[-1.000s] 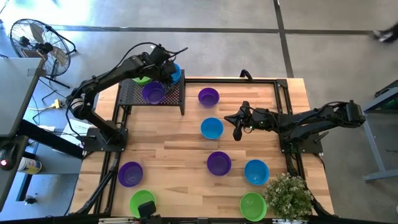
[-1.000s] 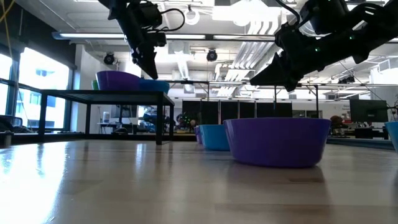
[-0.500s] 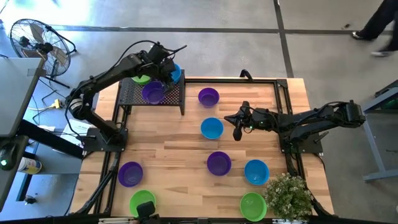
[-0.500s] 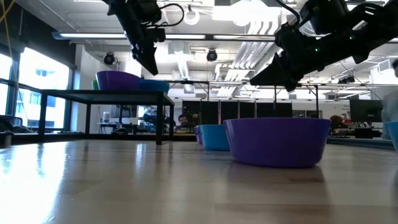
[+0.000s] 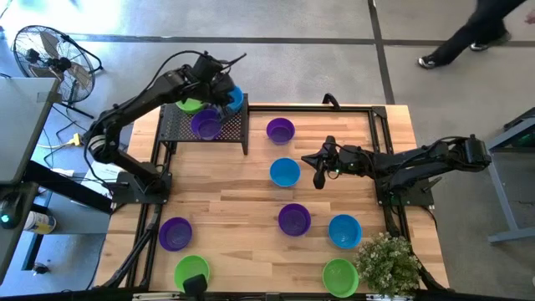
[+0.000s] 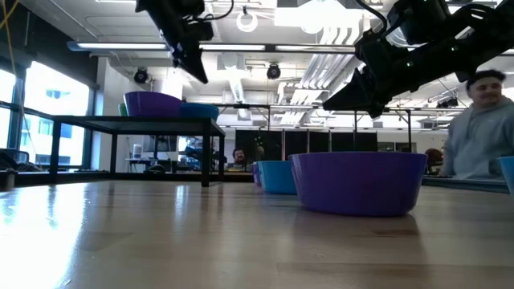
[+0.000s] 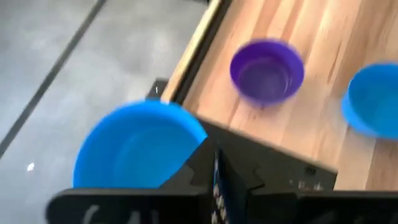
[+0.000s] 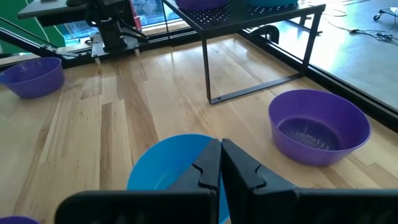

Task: Pick & Place Mini bowls
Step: Stack the violet bowl on top of the violet bowl on the shelf

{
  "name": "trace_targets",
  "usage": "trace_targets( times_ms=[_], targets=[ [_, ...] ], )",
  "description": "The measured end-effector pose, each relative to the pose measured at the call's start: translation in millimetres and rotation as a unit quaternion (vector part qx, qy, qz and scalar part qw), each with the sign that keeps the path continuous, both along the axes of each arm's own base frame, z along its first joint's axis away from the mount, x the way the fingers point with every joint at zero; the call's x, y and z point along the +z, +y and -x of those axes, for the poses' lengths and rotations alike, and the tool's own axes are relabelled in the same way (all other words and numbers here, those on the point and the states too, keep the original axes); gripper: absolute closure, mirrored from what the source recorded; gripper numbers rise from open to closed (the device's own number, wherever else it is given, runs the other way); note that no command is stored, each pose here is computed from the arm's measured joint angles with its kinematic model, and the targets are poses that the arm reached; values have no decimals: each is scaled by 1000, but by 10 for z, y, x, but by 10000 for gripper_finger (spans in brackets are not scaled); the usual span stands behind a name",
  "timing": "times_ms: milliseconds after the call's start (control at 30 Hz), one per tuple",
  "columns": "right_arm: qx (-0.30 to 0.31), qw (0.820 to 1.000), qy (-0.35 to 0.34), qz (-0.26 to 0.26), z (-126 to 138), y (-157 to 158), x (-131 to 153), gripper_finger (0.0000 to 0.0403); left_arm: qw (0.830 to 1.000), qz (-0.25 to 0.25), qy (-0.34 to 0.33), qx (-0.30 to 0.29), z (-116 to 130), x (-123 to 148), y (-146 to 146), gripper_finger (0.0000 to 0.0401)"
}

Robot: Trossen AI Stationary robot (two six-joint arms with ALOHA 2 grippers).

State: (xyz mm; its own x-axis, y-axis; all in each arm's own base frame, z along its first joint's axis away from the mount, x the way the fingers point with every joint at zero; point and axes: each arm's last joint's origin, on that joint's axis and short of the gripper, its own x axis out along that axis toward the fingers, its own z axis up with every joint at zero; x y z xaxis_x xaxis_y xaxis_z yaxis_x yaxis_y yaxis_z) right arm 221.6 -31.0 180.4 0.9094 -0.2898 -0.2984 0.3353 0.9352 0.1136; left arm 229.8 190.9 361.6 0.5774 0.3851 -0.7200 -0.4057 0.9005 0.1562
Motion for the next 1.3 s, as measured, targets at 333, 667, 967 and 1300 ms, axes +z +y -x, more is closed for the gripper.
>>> trace_targets(
  times_ms=[333,667,967,1300],
  targets=[
    [-3,1000,1,3,1,-2,0,402,994,-40,-83,-56,-212,-99,-317,399],
    [-3,1000,0,3,0,-2,1,402,975,-69,-181,-108,-293,-337,-713,400],
    [-3,1000,-7,4,-4,-3,14,402,959,-57,-251,-121,-191,-673,-984,400],
    [12,1000,-20,13,-25,2,61,399,948,-37,-271,-161,-109,-1058,-1290,400]
  ],
)
